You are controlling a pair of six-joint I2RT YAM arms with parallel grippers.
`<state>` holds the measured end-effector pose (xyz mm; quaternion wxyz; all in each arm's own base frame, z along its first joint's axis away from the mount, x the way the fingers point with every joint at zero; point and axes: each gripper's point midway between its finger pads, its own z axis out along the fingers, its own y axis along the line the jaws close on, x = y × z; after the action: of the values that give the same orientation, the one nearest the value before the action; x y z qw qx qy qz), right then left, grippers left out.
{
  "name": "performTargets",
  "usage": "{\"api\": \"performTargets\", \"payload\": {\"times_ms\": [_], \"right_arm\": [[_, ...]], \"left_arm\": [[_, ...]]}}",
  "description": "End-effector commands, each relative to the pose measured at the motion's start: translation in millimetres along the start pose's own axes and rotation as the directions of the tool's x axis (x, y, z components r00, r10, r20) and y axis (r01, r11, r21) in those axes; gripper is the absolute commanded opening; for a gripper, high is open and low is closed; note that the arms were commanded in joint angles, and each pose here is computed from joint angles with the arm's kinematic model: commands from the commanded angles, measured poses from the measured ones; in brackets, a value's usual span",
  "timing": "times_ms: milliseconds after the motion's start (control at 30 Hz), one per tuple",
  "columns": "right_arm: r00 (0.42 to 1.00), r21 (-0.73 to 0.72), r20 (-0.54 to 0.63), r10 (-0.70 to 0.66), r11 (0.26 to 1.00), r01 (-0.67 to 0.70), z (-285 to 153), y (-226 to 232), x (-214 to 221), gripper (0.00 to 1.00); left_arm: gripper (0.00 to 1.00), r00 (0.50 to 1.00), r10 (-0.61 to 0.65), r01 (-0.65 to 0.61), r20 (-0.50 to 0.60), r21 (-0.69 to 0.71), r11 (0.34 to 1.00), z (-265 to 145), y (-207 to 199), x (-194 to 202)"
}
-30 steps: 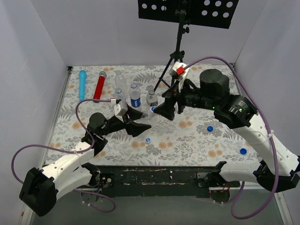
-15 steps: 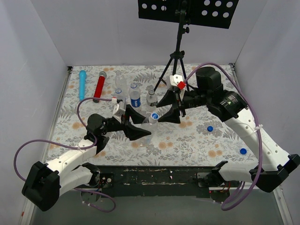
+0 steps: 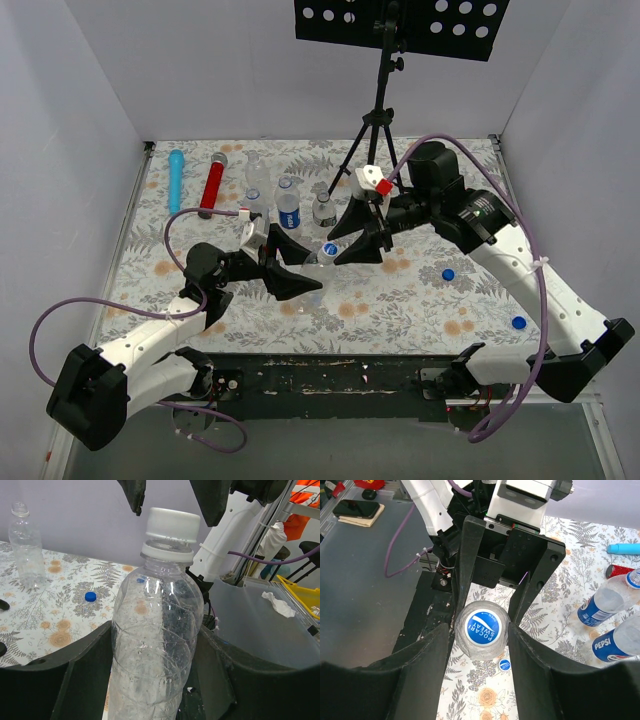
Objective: Screw on the bottle caps
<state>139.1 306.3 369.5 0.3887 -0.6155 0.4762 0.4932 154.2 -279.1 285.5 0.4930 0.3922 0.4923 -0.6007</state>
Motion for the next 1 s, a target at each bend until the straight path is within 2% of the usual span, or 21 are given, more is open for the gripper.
{"api": "performTargets", "payload": {"times_ms": [0,100,300,433,567,700,767,833,867,933,967], "right_arm": [[0.999,-0.024,0.030,-0.040,0.999,0.041,1,1,-13,0.56],[0.999,-0.024,0.031,-0.033,0.999,0.033,2,-1,-11,0.49],[1.000,-0.001,0.005,-0.014,1.000,0.014,8,-3,-5,0.29],[0.999,0.082,-0.037,0.032,0.996,-0.029,12,-14,6,0.21],[0.989,0.201,-0.067,0.130,0.973,-0.114,19,-23,17,0.12],[0.943,0.435,-0.072,0.325,0.861,-0.263,21,-43,44,0.08],[0.889,0.563,-0.029,0.456,0.743,-0.362,19,-56,66,0.08],[0.812,0.641,0.016,0.583,0.617,-0.456,20,-59,89,0.07],[0.786,0.659,0.029,0.617,0.579,-0.479,23,-58,97,0.07],[0.780,0.683,0.059,0.623,0.545,-0.487,26,-58,100,0.07],[0.794,0.672,0.081,0.603,0.555,-0.490,28,-58,93,0.07]], "left_arm": [[0.17,0.999,0.030,-0.031,0.013,0.015,0.999,0,-3,-6],[0.17,0.999,0.033,-0.034,0.013,0.014,0.999,0,-3,-7],[0.17,0.998,0.053,-0.053,0.022,-0.010,0.999,-1,-1,-9],[0.17,0.996,0.085,-0.082,0.031,-0.067,0.994,-3,7,-12],[0.17,0.987,0.157,-0.149,0.028,-0.190,0.970,-9,25,-17],[0.17,0.970,0.242,-0.219,0.034,-0.319,0.922,-20,40,-27],[0.16,0.961,0.276,-0.243,0.036,-0.375,0.895,-26,45,-32],[0.16,0.954,0.300,-0.261,0.029,-0.415,0.871,-31,50,-35],[0.16,0.950,0.311,-0.272,0.021,-0.433,0.860,-33,53,-36],[0.16,0.947,0.321,-0.287,-0.002,-0.454,0.843,-36,58,-34],[0.16,0.946,0.325,-0.292,-0.010,-0.463,0.837,-37,60,-34]]}}
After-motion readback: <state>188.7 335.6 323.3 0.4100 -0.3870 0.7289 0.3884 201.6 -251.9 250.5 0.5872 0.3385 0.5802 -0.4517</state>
